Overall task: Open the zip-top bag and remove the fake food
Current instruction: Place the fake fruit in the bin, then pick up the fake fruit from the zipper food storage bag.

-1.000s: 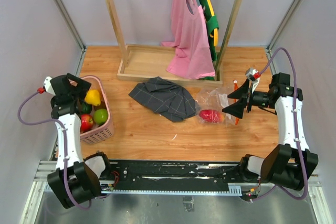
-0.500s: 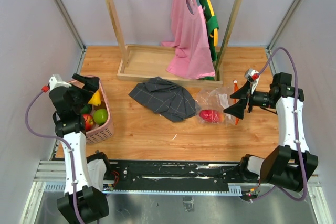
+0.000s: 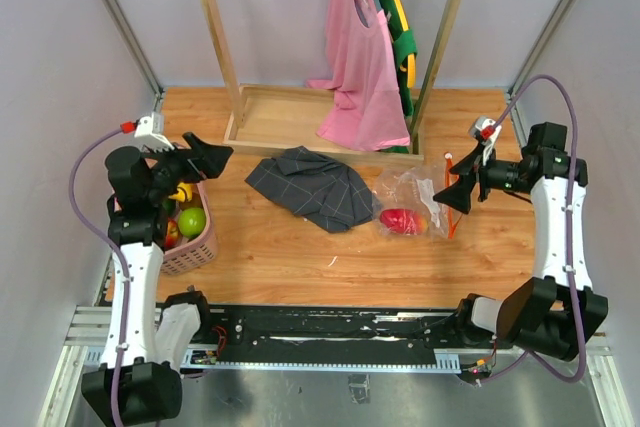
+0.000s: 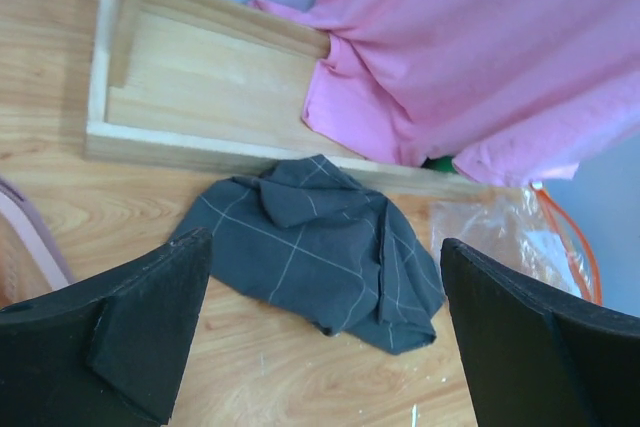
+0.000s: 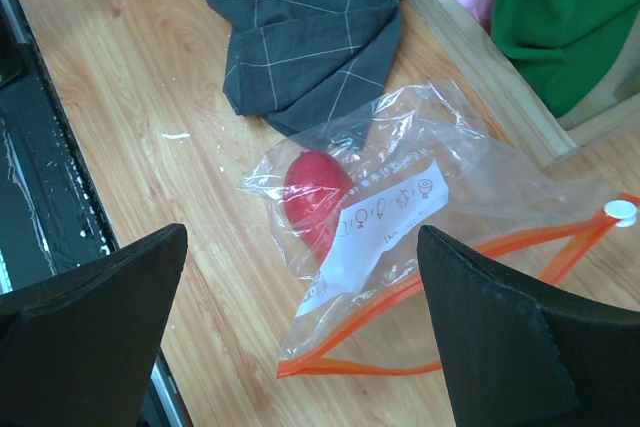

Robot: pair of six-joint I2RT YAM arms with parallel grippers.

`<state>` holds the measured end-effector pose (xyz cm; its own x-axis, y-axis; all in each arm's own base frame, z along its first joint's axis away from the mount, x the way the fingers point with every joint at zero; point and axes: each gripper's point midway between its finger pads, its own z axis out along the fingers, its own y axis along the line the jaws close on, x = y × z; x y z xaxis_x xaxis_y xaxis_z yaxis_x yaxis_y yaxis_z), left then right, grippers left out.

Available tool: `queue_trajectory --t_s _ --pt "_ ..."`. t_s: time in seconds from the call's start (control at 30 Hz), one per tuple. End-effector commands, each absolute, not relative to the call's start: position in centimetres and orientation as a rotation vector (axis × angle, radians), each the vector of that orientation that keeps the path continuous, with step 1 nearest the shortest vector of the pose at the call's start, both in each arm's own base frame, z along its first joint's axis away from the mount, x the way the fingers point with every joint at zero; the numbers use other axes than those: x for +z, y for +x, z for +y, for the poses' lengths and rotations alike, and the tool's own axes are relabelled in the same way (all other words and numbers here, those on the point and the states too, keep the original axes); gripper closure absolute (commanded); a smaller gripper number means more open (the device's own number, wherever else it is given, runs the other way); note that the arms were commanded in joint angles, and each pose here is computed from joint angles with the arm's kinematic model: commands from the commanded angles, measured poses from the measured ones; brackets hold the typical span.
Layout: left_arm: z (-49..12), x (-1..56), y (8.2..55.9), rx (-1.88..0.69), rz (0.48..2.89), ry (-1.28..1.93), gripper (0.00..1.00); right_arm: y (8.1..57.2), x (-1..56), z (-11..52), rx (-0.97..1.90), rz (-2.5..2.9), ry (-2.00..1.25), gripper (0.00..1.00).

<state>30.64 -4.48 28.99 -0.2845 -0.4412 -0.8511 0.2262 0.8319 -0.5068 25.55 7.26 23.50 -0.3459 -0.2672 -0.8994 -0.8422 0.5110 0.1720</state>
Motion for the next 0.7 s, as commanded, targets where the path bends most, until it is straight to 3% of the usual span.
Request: queue_trajectory --t_s 0.0,0.17,0.4,0.53,0.67 --pt "-6.7 28.7 29.9 -0.659 1.782 -0.011 0.01 27.0 24.9 6.1 0.73 1.878 -0.88 0.02" --pt "-12.0 30.1 28.8 -0.613 1.755 0.218 0.01 28.0 26.2 5.1 0.6 1.871 -0.853 0.02" --pt "-18.1 31.1 25.9 -0.889 1.64 0.369 0.01 31.2 25.9 2.8 0.495 1.932 -0.493 0.02" --pt "-20.4 31.1 23.8 -1.159 1.548 0.363 0.01 29.6 25.5 5.4 0.672 1.857 -0.697 0.01" --pt "-21.2 30.1 23.2 -1.171 1.579 0.332 0.04 29.4 23.8 4.5 0.578 1.887 -0.783 0.02"
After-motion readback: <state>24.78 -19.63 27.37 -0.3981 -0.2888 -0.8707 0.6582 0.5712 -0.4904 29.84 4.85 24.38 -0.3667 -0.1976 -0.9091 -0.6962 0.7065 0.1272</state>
